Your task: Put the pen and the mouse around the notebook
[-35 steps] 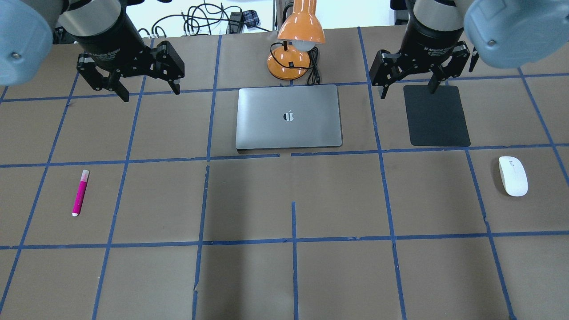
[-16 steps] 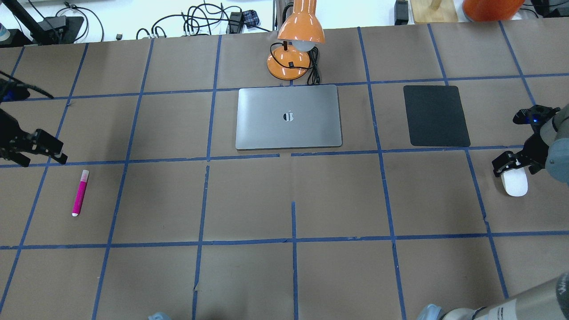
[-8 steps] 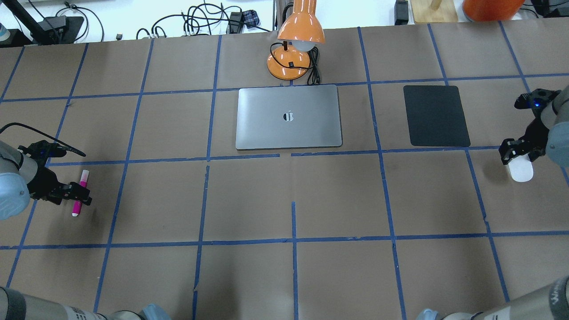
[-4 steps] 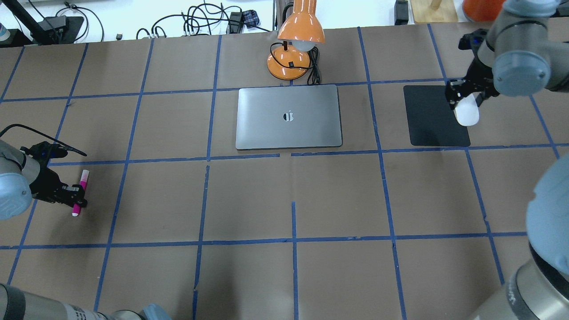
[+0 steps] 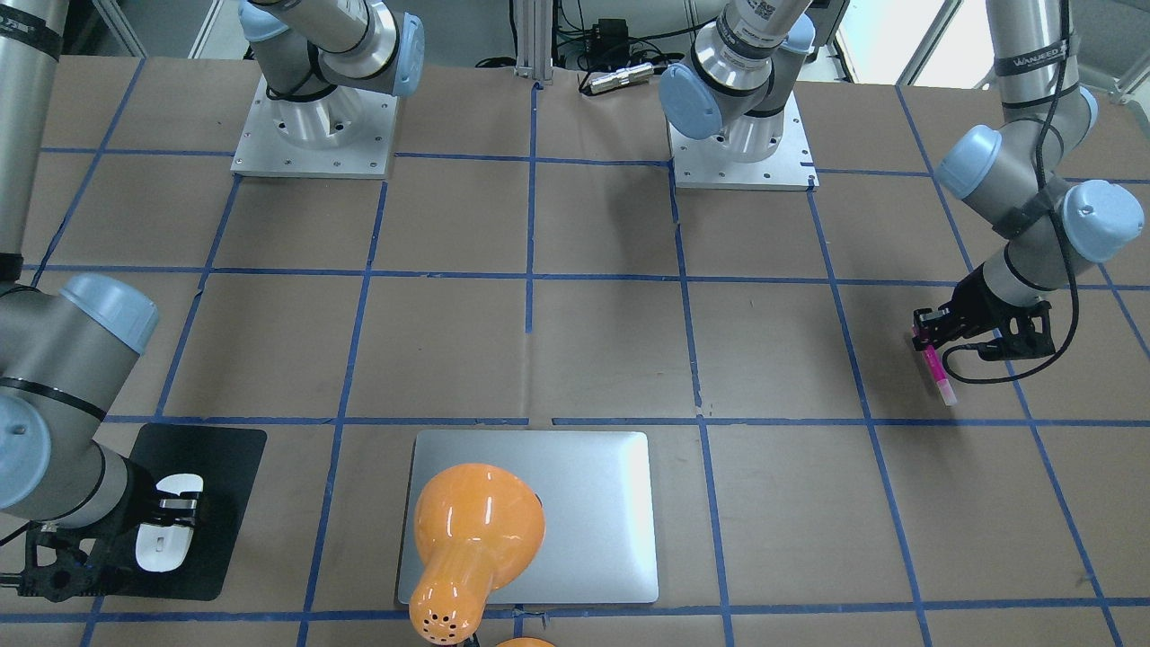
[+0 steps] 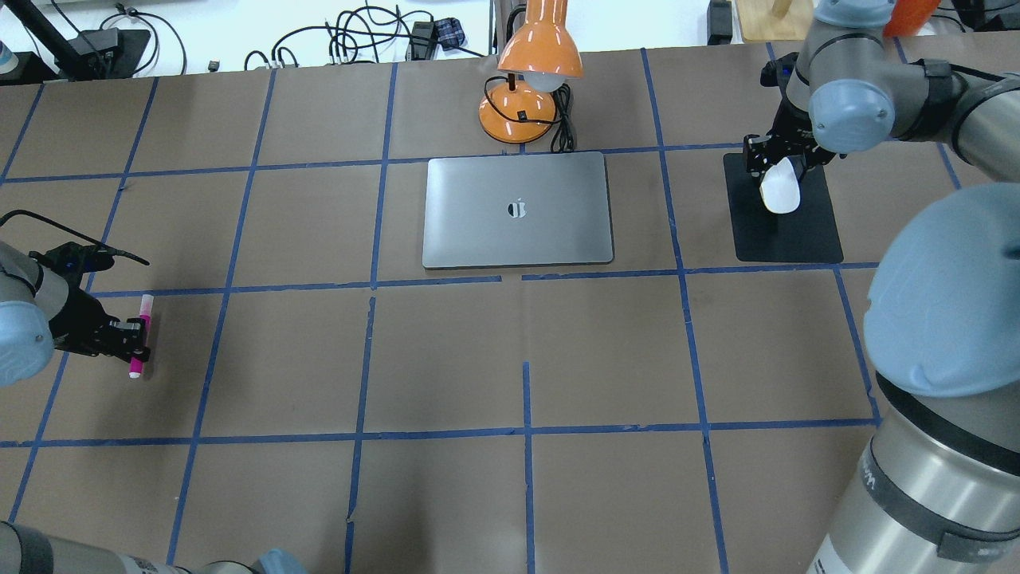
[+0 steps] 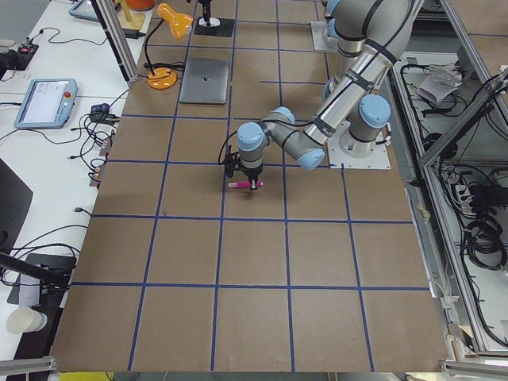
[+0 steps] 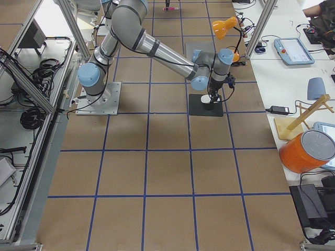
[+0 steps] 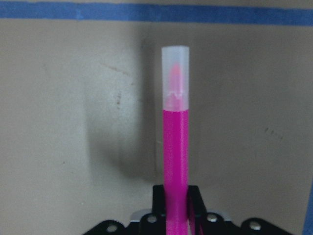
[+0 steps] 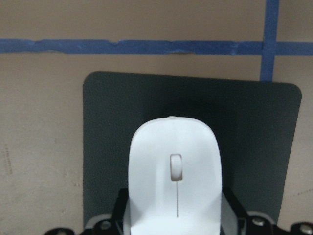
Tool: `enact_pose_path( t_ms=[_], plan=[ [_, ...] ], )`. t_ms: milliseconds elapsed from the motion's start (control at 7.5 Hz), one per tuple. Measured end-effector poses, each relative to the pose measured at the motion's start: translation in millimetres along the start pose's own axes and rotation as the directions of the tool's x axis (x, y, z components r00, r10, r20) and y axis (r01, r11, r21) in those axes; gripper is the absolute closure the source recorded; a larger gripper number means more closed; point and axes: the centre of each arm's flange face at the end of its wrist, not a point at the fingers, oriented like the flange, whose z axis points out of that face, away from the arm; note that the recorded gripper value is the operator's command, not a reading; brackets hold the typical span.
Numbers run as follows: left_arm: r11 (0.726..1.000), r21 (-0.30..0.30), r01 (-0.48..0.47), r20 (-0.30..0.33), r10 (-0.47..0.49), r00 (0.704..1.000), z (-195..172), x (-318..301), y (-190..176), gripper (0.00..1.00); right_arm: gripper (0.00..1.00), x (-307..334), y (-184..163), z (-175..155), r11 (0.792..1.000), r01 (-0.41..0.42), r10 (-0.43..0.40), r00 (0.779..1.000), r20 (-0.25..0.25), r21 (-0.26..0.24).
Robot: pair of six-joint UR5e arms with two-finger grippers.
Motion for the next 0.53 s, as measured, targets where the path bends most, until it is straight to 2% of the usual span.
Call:
enact_pose_path(
  t_ms=[133,400,533],
  plan=[
    [0.995,-0.032,0.093,-0.009,-0.094,0.996,-19.9,25.7,-10.4,1.00,0.00,0.0,1.5,5.5,1.000,-0.001,0.001,1.000,-0.002,-0.011],
    [0.950,-0.093,0.297,0.007,-0.298,0.955,-68.5,104.3,-33.3,1.00,0.00,-0.8,6.7,12.8,0.999,-0.022,0.022,1.000,-0.001,-0.027],
    [0.911,-0.094,0.402,0.028,-0.402,0.915,-84.1,157.2,-39.6,1.00,0.00,-0.1,7.1,8.1,0.999,-0.035,0.035,0.999,-0.004,-0.023]
  ],
)
